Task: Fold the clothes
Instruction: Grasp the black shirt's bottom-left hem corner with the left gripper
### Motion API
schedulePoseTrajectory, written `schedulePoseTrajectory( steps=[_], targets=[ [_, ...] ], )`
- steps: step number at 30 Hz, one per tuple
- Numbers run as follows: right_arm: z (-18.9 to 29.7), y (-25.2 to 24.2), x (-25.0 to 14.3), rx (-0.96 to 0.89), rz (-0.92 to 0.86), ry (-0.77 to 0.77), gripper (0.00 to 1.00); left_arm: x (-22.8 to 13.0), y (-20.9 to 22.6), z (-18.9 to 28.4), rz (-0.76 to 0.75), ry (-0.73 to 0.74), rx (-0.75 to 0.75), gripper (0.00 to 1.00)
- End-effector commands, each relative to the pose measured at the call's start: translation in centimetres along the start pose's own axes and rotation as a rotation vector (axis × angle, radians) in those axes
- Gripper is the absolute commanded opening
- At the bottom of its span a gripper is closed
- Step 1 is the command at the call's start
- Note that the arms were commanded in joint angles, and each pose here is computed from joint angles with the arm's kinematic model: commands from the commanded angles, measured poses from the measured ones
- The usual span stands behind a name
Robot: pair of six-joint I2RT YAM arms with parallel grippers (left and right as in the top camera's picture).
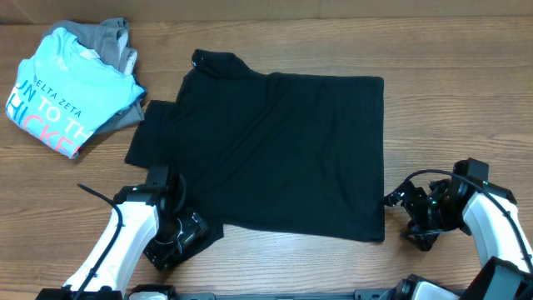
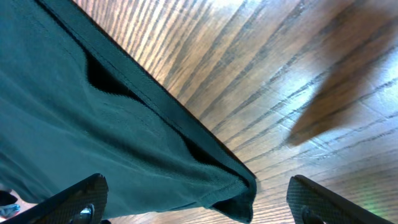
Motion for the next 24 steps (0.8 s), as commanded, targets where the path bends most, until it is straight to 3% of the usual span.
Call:
schedulePoseTrajectory(
  steps=[1, 3, 5, 8, 10, 14, 17, 24],
  targets=[
    [0.8, 0.6, 0.2, 0.04, 0.022, -0.022, 0.96, 0.0, 0.1, -0.5, 0.059, 0.025, 0.019, 0.88],
    [0.8, 0.6, 0.2, 0.04, 0.022, -0.022, 0.96, 0.0, 0.1, -1.1, 0.063, 0.058, 0.043, 0.85],
    [0.8, 0.6, 0.2, 0.041, 0.022, -0.023, 0.96, 0.0, 0.2, -2.2, 0.078, 0.116, 0.071, 0.75],
    [0.8, 0.6, 0.2, 0.04, 0.022, -0.022, 0.96, 0.1, 0.1, -2.9, 0.081, 0.153, 0.078, 0.44],
    [0.8, 0.6, 0.2, 0.04, 0.022, -0.022, 0.96, 0.1, 0.0, -3.0, 0.069, 0.161, 0.08, 0.29],
    [0.8, 0.7, 0.2, 0.042, 0.024, -0.026, 0.96, 0.4, -0.2, -2.4, 0.042, 0.155, 0.074, 0.1],
    [0.8, 0.7, 0.3, 0.045, 0.027, -0.031, 0.96, 0.8, -0.5, -1.3, 0.007, 0.137, 0.079, 0.04],
    [0.8, 0.6, 0.2, 0.033, 0.021, -0.026, 0.94, 2.2, -1.2, 2.7, -0.065, 0.045, 0.121, 0.05]
  ],
)
Point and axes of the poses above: each gripper's point midway between its finger pads, its own z axis back along the fingers, its own y axis along the line the jaws close on, x = y × z, the point moved 10 cm from there along z, back along the fingers, and after that the axes turned 14 degrees about -z, right-handed, at the moved point
